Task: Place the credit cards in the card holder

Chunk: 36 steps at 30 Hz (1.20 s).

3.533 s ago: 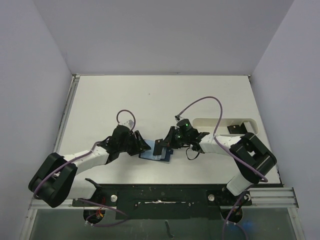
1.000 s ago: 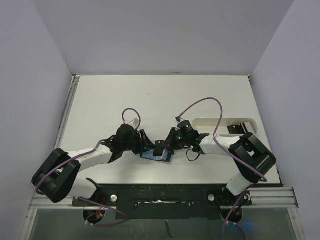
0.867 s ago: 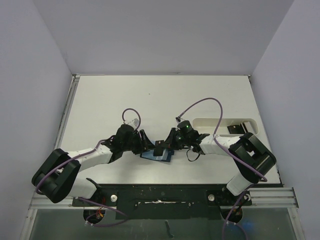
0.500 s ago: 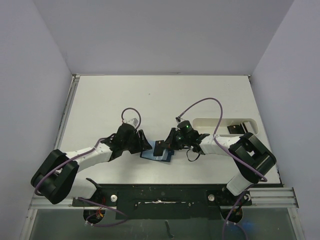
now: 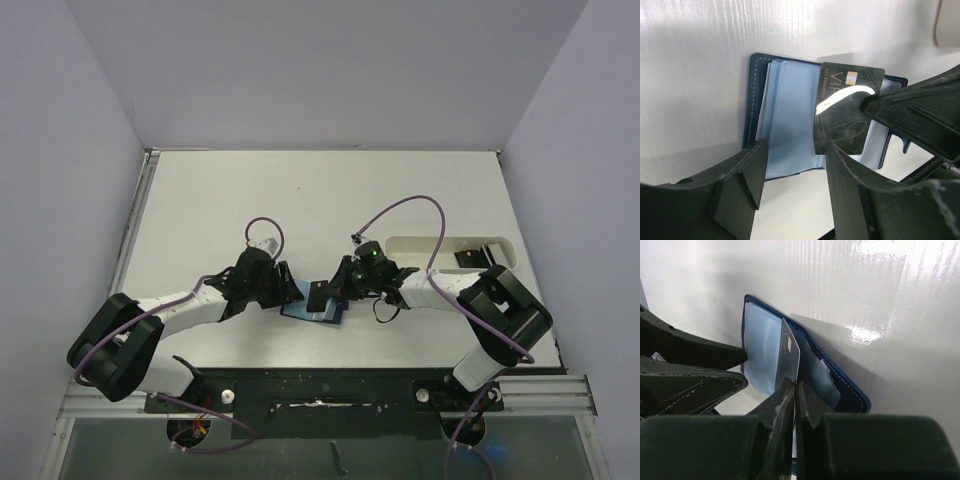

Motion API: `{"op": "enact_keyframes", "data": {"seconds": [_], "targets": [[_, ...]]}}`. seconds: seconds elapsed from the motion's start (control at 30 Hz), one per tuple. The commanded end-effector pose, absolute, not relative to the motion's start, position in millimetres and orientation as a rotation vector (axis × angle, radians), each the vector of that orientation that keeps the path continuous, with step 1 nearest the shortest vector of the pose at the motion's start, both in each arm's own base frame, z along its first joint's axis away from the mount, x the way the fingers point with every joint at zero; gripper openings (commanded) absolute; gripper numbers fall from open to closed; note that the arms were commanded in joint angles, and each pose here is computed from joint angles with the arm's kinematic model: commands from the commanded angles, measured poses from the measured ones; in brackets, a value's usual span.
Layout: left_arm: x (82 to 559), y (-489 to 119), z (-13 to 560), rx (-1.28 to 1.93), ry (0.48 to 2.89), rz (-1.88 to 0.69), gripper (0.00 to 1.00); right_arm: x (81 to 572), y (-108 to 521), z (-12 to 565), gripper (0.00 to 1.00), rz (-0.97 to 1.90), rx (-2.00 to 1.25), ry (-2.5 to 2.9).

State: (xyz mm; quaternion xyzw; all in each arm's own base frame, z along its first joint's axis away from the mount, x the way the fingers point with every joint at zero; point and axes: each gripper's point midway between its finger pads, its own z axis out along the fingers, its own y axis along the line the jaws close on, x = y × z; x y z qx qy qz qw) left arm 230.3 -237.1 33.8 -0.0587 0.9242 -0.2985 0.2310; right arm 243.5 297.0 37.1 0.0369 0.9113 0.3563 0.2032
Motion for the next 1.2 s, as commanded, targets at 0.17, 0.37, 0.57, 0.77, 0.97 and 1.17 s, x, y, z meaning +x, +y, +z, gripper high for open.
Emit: {"op": "enact_keyframes", "data": {"seconds": [0.17, 0.37, 0.57, 0.77, 0.97, 1.17], "targets": [[238.4, -253.3, 53.1, -0.128, 2.465, -0.934, 0.48, 246.4, 297.6, 40.4, 0.0, 0.977, 0.079, 2.517], [235.4, -262.1, 65.0, -0.138, 2.43, -1.036, 0.47, 246.0, 297.7, 41.4, 0.0, 0.98, 0.078, 2.513], [235.0, -263.0, 66.8, -0.138, 2.423, -1.048, 0.47, 245.0, 296.9, 41.3, 0.0, 0.981, 0.078, 2.512], [245.6, -242.1, 66.7, -0.112, 2.44, -0.84, 0.47, 244.3, 296.4, 41.4, 0.0, 0.982, 0.076, 2.51], [245.2, -240.6, 63.9, -0.101, 2.448, -0.825, 0.47, 244.8, 296.4, 41.9, 0.0, 0.982, 0.077, 2.508], [242.6, -241.1, 53.5, -0.1, 2.468, -0.828, 0.47, 245.2, 296.9, 41.4, 0.0, 0.981, 0.075, 2.51]]}}
